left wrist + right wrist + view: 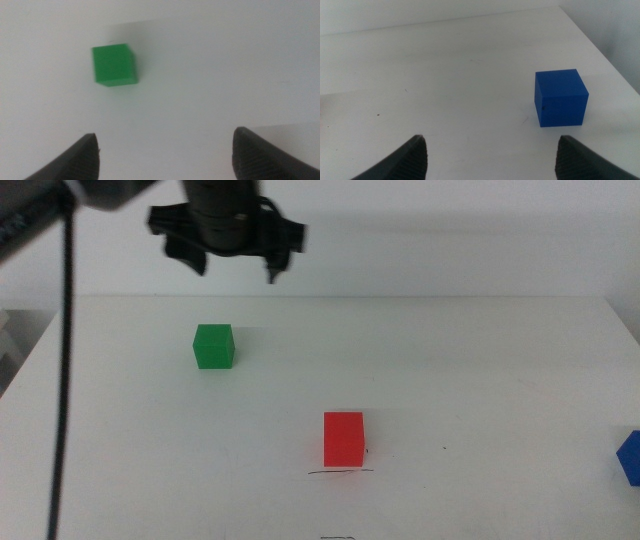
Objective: Stack red cubes first, then green, then blue cubes in a specific spot.
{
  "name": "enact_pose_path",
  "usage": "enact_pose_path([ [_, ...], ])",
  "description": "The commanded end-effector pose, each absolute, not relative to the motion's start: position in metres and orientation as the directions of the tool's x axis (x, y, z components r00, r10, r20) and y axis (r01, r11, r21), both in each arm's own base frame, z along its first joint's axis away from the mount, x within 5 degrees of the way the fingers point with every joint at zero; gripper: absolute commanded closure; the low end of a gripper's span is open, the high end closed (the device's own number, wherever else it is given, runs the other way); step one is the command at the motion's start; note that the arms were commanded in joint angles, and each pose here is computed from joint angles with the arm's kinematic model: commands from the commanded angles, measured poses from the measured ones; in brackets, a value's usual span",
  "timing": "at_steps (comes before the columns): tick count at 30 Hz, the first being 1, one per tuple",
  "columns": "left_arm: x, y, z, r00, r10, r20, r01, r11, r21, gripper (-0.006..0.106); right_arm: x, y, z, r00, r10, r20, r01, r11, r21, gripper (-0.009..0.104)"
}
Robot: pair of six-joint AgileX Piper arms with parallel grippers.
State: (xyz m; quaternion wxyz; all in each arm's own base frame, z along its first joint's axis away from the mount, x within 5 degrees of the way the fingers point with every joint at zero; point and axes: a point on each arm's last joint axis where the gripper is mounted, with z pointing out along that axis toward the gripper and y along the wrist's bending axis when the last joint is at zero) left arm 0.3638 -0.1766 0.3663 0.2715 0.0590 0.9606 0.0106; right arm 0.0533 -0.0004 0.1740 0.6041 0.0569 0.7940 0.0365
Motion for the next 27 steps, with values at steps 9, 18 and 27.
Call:
enact_pose_path([
  [9, 0.419, -0.100, 0.350, -0.835, -0.015, -0.550, 0.026, 0.997, -0.067, 0.012, 0.054, -0.001, 0.184, -0.178, 0.116, -0.977, 0.042, 0.993, 0.110, 0.030],
  [18, 0.468, -0.097, 0.287, -0.815, -0.019, -0.580, 0.026, 0.997, -0.069, 0.012, 0.054, -0.001, 0.184, -0.178, 0.117, -0.977, 0.042, 0.993, 0.111, 0.030],
  [27, 0.483, -0.098, 0.250, -0.834, -0.016, -0.552, 0.023, 0.998, -0.063, 0.012, 0.054, -0.001, 0.184, -0.178, 0.117, -0.977, 0.042, 0.993, 0.111, 0.030],
])
